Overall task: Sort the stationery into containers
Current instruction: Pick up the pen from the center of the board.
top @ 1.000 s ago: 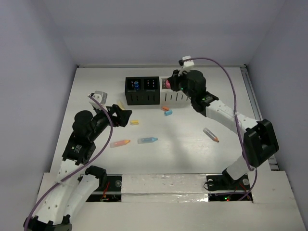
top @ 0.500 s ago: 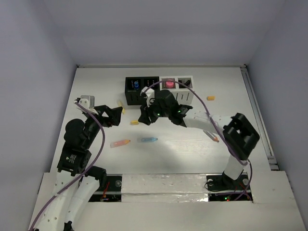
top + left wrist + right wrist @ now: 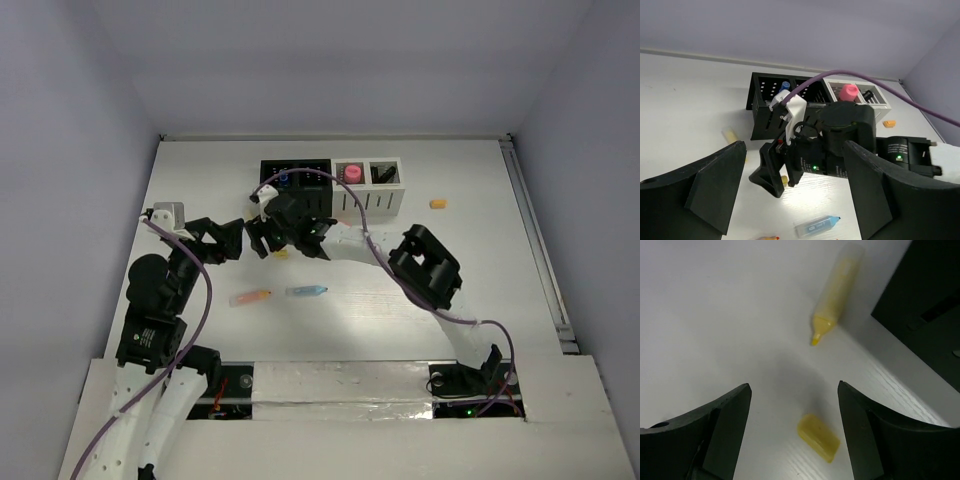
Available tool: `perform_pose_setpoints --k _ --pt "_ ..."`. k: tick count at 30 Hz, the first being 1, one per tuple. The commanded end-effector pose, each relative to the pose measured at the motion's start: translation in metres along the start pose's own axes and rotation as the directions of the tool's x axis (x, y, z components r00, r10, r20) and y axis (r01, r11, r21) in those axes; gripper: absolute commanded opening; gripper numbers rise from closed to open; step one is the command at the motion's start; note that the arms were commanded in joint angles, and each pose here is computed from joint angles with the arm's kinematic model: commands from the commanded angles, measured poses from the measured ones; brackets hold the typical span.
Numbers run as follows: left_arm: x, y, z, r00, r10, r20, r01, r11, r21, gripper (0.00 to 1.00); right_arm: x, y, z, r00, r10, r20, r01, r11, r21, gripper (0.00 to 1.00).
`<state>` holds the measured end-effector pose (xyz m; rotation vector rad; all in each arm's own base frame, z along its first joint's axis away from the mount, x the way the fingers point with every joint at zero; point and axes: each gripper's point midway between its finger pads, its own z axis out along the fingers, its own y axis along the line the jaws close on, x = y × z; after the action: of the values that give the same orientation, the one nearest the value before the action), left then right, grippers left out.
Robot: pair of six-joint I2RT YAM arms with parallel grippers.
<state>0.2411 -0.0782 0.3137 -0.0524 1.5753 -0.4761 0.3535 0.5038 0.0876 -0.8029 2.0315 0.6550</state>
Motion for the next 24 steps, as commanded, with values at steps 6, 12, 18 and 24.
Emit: perform_pose_setpoints --k 6,12,18,24 --pt "-0.019 0.001 0.003 0.998 -0.021 0.067 0.021 1.0 -0.013 0.75 -0.019 -0.024 0.03 0.995 0.079 0.068 -0.088 0.986 0.143 0.74" --pt "-0.021 0.0 0.0 0.996 -0.026 0.084 0.027 1.0 -0.005 0.75 -0.008 -0.033 0.048 0.994 0.083 0.072 -0.095 0.978 0.183 0.71" --pt "-0.02 -0.002 0.001 0.997 -0.025 0.076 0.024 1.0 0.005 0.75 0.004 -0.034 0.064 0.996 0.071 0.057 -0.082 0.975 0.207 0.67" --pt "-0.02 -0.005 0.001 0.997 -0.023 0.072 0.022 1.0 0.021 0.75 0.008 -0.035 0.078 0.998 0.038 0.05 -0.049 0.971 0.235 0.65"
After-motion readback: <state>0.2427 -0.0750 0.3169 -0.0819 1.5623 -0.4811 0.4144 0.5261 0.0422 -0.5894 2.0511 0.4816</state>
